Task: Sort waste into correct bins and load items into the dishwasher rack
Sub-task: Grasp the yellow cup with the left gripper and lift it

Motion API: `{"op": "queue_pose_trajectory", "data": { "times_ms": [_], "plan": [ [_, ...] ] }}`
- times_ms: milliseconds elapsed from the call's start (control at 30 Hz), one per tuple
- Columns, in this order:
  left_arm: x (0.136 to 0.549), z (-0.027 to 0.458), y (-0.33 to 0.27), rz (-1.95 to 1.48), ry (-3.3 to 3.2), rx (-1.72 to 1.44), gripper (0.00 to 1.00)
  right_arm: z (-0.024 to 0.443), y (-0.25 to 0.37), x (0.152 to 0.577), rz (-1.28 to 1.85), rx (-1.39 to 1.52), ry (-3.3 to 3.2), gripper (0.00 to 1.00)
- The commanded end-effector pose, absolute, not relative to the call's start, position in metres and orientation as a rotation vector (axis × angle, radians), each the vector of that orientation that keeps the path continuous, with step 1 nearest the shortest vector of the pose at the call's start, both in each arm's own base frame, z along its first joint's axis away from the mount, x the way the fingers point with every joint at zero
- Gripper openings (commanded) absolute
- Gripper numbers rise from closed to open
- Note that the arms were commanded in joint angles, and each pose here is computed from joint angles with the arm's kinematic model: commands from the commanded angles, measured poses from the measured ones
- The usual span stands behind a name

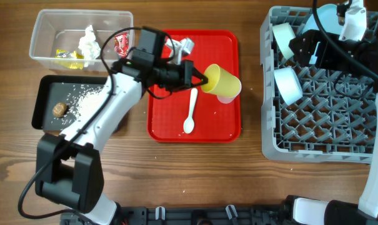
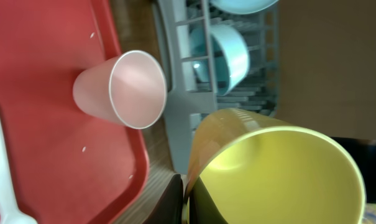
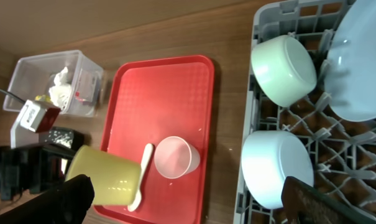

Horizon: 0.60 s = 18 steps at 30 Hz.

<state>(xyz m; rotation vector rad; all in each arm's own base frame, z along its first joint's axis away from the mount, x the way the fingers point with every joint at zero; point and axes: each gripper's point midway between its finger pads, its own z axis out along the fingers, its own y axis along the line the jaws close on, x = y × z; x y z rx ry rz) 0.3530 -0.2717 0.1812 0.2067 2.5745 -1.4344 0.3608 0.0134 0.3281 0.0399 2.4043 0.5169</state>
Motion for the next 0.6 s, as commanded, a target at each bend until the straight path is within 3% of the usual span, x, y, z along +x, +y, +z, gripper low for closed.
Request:
{"op": "queue_pose_trajectory", "data": {
  "times_ms": [0,233,433,567],
  "plan": [
    [0.358,0.206,-0.257,-1.566,2.485,0.219,0.04,0.331,0.028,0.36,0.616,-0.055,2.378,1.0],
    [0.382,0.22,-0.22,-1.611,2.388,0.147,0.04,0.347,0.072,0.367,0.968,-0.355,2.194,1.0],
    [0.384,0.237,-0.223,-1.667,2.289,0.24,0.04,0.335,0.133,0.376,1.482,-0.662,1.906,1.0],
    [0.388,0.244,-0.225,-1.67,2.242,0.28,0.04,0.307,0.163,0.389,1.742,-0.704,1.768,1.0]
  ]
}}
